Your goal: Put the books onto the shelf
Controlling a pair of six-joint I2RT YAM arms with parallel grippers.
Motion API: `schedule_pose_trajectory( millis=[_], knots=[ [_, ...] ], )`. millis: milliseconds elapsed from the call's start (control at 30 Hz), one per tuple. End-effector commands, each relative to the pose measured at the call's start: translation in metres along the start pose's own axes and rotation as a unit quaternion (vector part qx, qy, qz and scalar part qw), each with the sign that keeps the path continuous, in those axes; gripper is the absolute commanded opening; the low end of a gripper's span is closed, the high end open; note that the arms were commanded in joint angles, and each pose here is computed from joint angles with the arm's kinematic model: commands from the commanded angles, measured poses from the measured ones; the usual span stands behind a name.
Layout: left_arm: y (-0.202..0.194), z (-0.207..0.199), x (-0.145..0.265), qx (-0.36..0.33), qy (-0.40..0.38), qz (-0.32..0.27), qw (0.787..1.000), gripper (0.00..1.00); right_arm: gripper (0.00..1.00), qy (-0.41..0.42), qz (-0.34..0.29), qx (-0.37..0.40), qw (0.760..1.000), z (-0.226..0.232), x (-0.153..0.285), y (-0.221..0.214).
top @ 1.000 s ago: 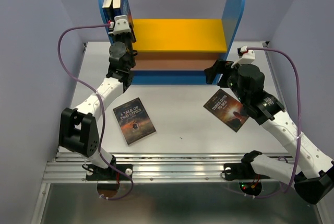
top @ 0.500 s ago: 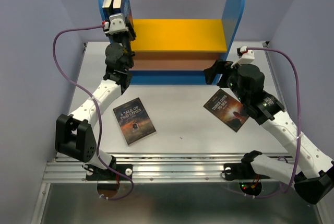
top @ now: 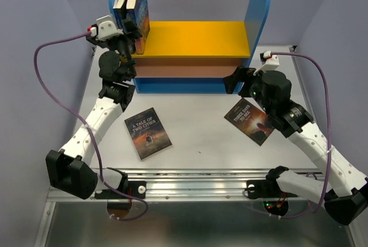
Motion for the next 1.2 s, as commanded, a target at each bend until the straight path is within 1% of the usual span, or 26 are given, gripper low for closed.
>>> schedule_pose_trajectory(
  millis=[0, 100, 167, 267, 367, 400, 467, 500, 533, 567, 600, 633, 667, 700, 733, 767, 800, 833, 867, 900, 967, 1000, 1033, 1067, 1133, 1167],
  knots=[
    [0.048, 0.019, 0.01, 0.039, 0.042, -0.036, 0.998, 0.99, 1.0, 0.022, -0.028, -0.009, 0.999, 0.01, 0.007, 0.023],
    [0.076, 0.023, 0.025, 0.065, 0.027, -0.051, 0.996, 0.99, 1.0, 0.023, -0.03, -0.011, 0.999, 0.011, 0.008, 0.024],
    [0.085, 0.02, 0.031, 0.077, 0.006, -0.053, 0.996, 0.99, 1.0, 0.023, -0.031, -0.011, 0.999, 0.011, 0.009, 0.025],
    [0.102, -0.001, 0.046, 0.09, -0.077, -0.053, 0.992, 0.99, 1.0, 0.023, -0.03, -0.011, 0.999, 0.011, 0.009, 0.024],
    [0.112, -0.022, 0.059, 0.107, -0.135, -0.04, 0.984, 0.99, 1.0, 0.02, -0.029, -0.01, 0.999, 0.009, 0.008, 0.023],
    [0.106, -0.035, 0.063, 0.099, -0.166, -0.023, 0.981, 0.99, 1.0, 0.02, -0.029, -0.01, 0.999, 0.009, 0.008, 0.023],
    [0.11, -0.062, 0.074, 0.103, -0.227, -0.01, 0.968, 0.99, 1.0, 0.021, -0.03, -0.01, 0.999, 0.01, 0.008, 0.023],
    [0.094, -0.077, 0.076, 0.092, -0.252, 0.02, 0.963, 0.99, 1.0, 0.02, -0.029, -0.011, 0.999, 0.01, 0.008, 0.023],
    [0.101, -0.094, 0.082, 0.084, -0.288, 0.022, 0.954, 0.99, 1.0, 0.02, -0.028, -0.011, 0.999, 0.009, 0.007, 0.022],
    [0.096, -0.105, 0.084, 0.082, -0.308, 0.038, 0.947, 0.99, 1.0, 0.02, -0.027, -0.011, 0.999, 0.009, 0.008, 0.022],
    [0.073, -0.122, 0.087, 0.072, -0.337, 0.072, 0.936, 0.99, 1.0, 0.02, -0.028, -0.011, 0.999, 0.009, 0.008, 0.022],
    [0.08, -0.129, 0.084, 0.08, -0.343, 0.071, 0.933, 0.99, 1.0, 0.02, -0.027, -0.011, 0.999, 0.009, 0.008, 0.021],
    [0.077, -0.138, 0.084, 0.082, -0.362, 0.078, 0.925, 0.99, 1.0, 0.02, -0.027, -0.011, 0.999, 0.009, 0.008, 0.021],
    [0.059, -0.146, 0.08, 0.074, -0.364, 0.097, 0.923, 0.99, 1.0, 0.02, -0.026, -0.011, 0.999, 0.009, 0.008, 0.02],
    [0.063, -0.15, 0.074, 0.081, -0.36, 0.095, 0.924, 0.99, 1.0, 0.021, -0.027, -0.011, 0.999, 0.009, 0.009, 0.021],
    [0.056, -0.154, 0.071, 0.087, -0.355, 0.112, 0.924, 0.99, 1.0, 0.02, -0.028, -0.011, 0.999, 0.008, 0.01, 0.021],
    [0.04, -0.161, 0.064, 0.082, -0.35, 0.129, 0.924, 0.99, 1.0, 0.019, -0.03, -0.011, 0.999, 0.008, 0.01, 0.022],
    [0.037, -0.164, 0.06, 0.082, -0.346, 0.132, 0.925, 0.99, 1.0, 0.018, -0.032, -0.01, 0.999, 0.007, 0.011, 0.023],
    [0.041, -0.163, 0.051, 0.083, -0.327, 0.126, 0.933, 0.99, 1.0, 0.018, -0.033, -0.009, 0.999, 0.007, 0.011, 0.023],
    [0.024, -0.164, 0.041, 0.072, -0.303, 0.136, 0.941, 0.99, 1.0, 0.014, -0.035, -0.008, 0.999, 0.006, 0.012, 0.024],
    [0.024, -0.166, 0.028, 0.068, -0.281, 0.129, 0.949, 0.99, 1.0, 0.012, -0.035, -0.007, 0.999, 0.005, 0.011, 0.024],
    [0.019, -0.162, 0.018, 0.062, -0.248, 0.132, 0.958, 0.99, 1.0, 0.012, -0.034, -0.007, 0.999, 0.005, 0.011, 0.023],
    [-0.008, -0.166, 0.012, 0.046, -0.233, 0.157, 0.959, 0.99, 1.0, 0.011, -0.034, -0.006, 0.999, 0.005, 0.01, 0.023],
    [0.004, -0.162, -0.001, 0.049, -0.2, 0.144, 0.968, 0.99, 1.0, 0.011, -0.033, -0.006, 0.999, 0.005, 0.01, 0.023],
    [-0.018, -0.166, -0.013, 0.03, -0.174, 0.159, 0.971, 0.99, 1.0, 0.008, -0.034, -0.005, 0.999, 0.004, 0.01, 0.023],
    [-0.023, -0.159, -0.019, 0.022, -0.137, 0.157, 0.978, 0.99, 1.0, 0.005, -0.035, -0.005, 0.999, 0.003, 0.01, 0.023]
  ],
)
Point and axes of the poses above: each gripper's point midway between its finger pads, its own x axis back along the fingers, its own z axis along the line the jaws close on, y = z × x, the point moved 2 cm from there along x, back along the fingers, and after that the axes turned 3 degrees about x, right-handed, at the moved point
